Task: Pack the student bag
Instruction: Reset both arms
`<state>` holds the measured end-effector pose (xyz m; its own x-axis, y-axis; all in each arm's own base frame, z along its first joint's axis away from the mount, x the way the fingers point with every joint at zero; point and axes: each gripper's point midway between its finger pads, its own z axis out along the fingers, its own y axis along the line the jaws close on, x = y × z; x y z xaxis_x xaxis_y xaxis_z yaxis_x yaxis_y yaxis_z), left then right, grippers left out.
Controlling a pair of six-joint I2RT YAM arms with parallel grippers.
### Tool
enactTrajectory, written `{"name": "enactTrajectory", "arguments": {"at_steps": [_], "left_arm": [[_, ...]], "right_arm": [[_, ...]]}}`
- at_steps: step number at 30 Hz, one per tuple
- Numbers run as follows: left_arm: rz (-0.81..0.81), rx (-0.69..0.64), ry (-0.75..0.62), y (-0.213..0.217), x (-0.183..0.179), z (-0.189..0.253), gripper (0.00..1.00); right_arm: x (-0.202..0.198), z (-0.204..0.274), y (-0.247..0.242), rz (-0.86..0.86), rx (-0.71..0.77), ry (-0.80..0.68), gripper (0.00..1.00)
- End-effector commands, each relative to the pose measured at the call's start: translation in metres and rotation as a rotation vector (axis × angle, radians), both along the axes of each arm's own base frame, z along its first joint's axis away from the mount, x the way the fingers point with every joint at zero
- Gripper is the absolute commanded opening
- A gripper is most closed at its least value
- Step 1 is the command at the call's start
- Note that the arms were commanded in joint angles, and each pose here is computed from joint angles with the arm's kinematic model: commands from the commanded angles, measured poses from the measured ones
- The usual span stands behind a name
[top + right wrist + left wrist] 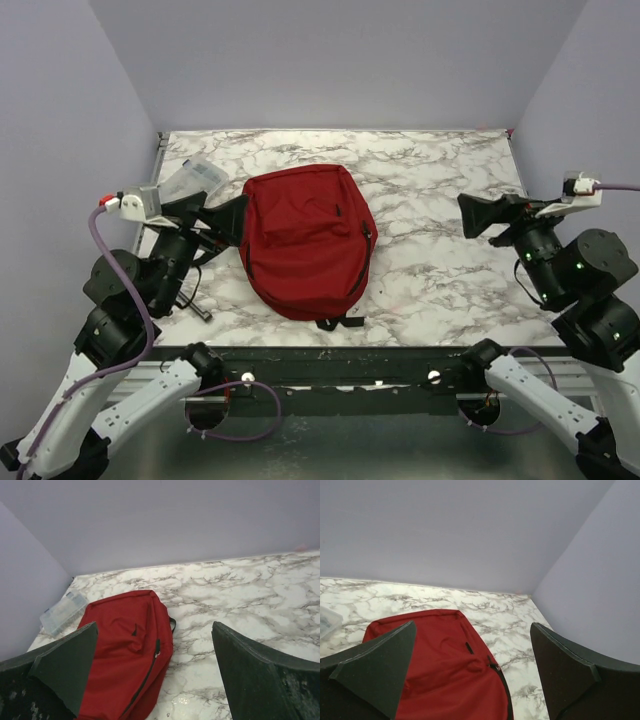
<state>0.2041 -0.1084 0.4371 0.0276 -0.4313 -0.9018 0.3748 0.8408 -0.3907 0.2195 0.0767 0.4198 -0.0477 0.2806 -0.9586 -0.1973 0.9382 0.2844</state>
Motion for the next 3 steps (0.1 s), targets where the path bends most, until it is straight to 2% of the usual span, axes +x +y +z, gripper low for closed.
{"name": "enactTrajectory", "arguments": {"at_steps": [1, 3], "left_arm": [[0.065, -0.015, -0.02, 0.0164, -0.0019, 0.0066, 0.98], [0.076, -0.027, -0.016, 0.0183, -0.0013, 0.0036, 0.99]], "right_arm": [[-0.016, 0.0165, -0.0118, -0.01, 0.034, -0.071, 1.0], [-0.0171, 0.0175, -0.0111, -0.002, 0.021, -0.067, 1.0]]}}
